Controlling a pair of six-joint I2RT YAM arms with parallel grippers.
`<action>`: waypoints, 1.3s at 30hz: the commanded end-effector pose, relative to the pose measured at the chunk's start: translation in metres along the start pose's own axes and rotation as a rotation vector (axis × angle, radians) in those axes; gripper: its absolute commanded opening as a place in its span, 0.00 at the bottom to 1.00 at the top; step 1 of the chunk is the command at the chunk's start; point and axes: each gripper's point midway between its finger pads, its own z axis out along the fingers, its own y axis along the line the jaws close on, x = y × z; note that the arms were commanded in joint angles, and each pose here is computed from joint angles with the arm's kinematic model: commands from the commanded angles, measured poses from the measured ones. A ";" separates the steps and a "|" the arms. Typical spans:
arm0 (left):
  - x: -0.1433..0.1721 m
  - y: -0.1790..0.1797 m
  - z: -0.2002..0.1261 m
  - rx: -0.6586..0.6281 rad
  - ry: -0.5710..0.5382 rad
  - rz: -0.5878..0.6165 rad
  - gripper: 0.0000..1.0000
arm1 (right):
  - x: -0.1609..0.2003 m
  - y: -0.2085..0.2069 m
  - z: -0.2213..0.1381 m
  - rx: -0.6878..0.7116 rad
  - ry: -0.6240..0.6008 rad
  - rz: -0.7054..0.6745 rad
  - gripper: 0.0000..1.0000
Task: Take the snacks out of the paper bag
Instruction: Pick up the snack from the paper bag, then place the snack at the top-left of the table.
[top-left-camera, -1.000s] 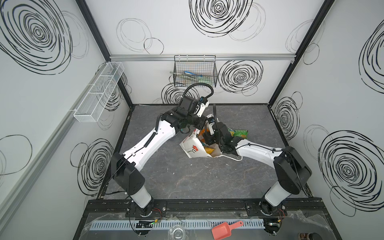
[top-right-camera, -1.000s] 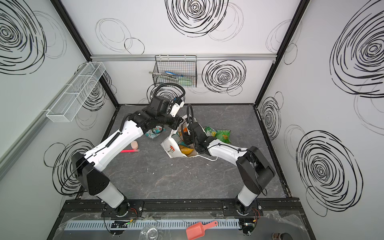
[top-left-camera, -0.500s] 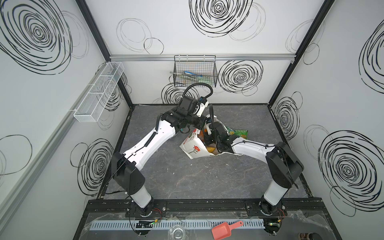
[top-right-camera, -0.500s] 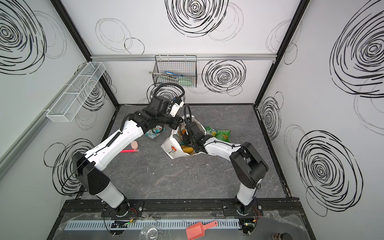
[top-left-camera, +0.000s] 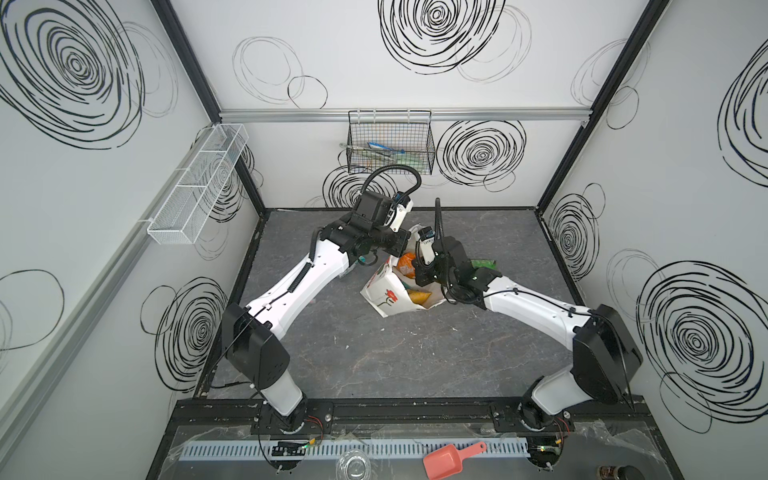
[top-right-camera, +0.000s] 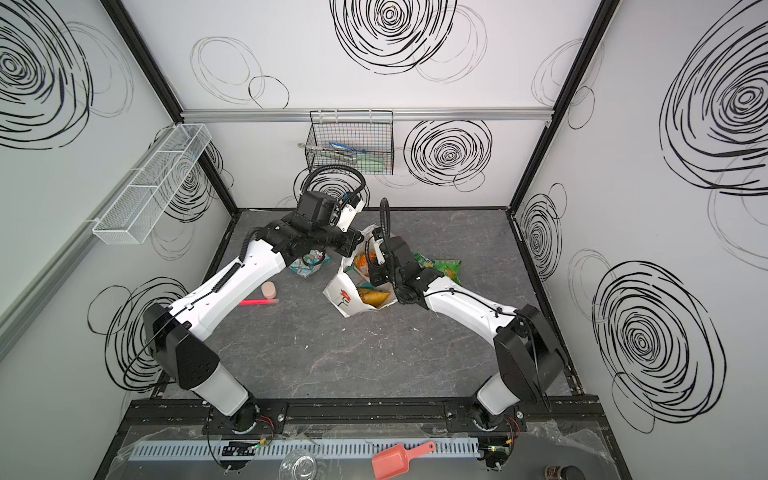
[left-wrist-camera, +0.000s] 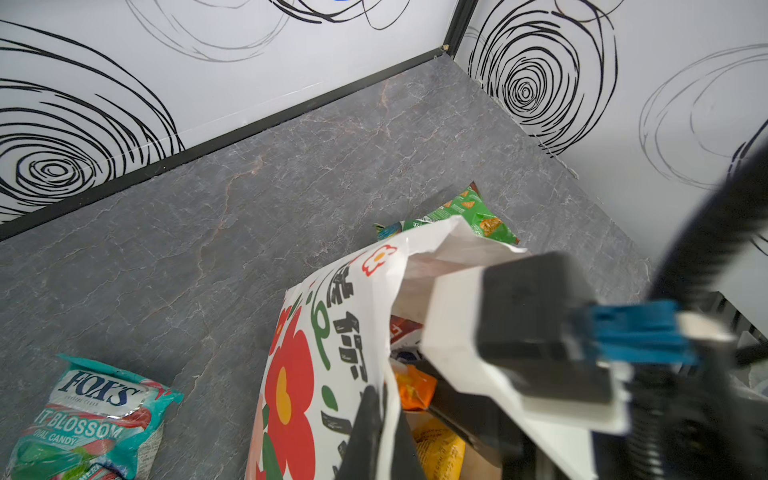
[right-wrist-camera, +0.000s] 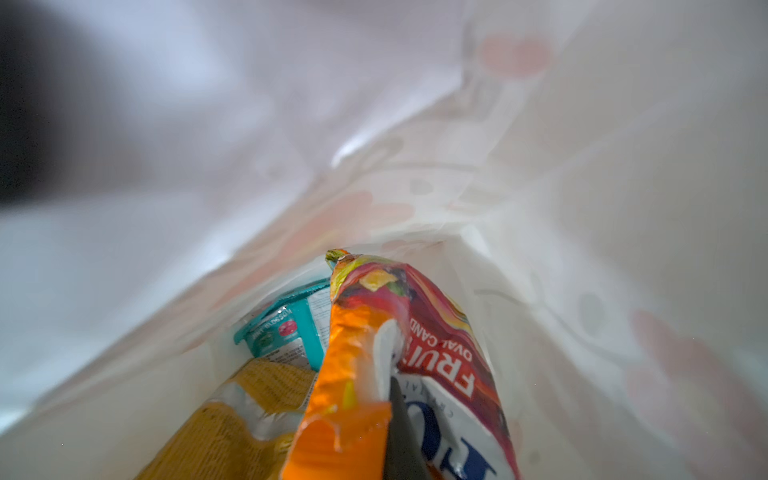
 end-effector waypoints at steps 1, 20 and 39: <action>-0.018 -0.003 -0.012 0.011 -0.078 0.015 0.00 | -0.037 0.010 -0.023 -0.053 -0.146 -0.004 0.00; -0.026 0.006 -0.023 -0.025 -0.107 0.045 0.00 | -0.130 0.022 -0.135 -0.101 -0.423 0.013 0.00; -0.089 0.048 -0.039 -0.351 -0.230 0.371 0.00 | -0.196 -0.050 -0.248 0.024 -0.665 0.224 0.00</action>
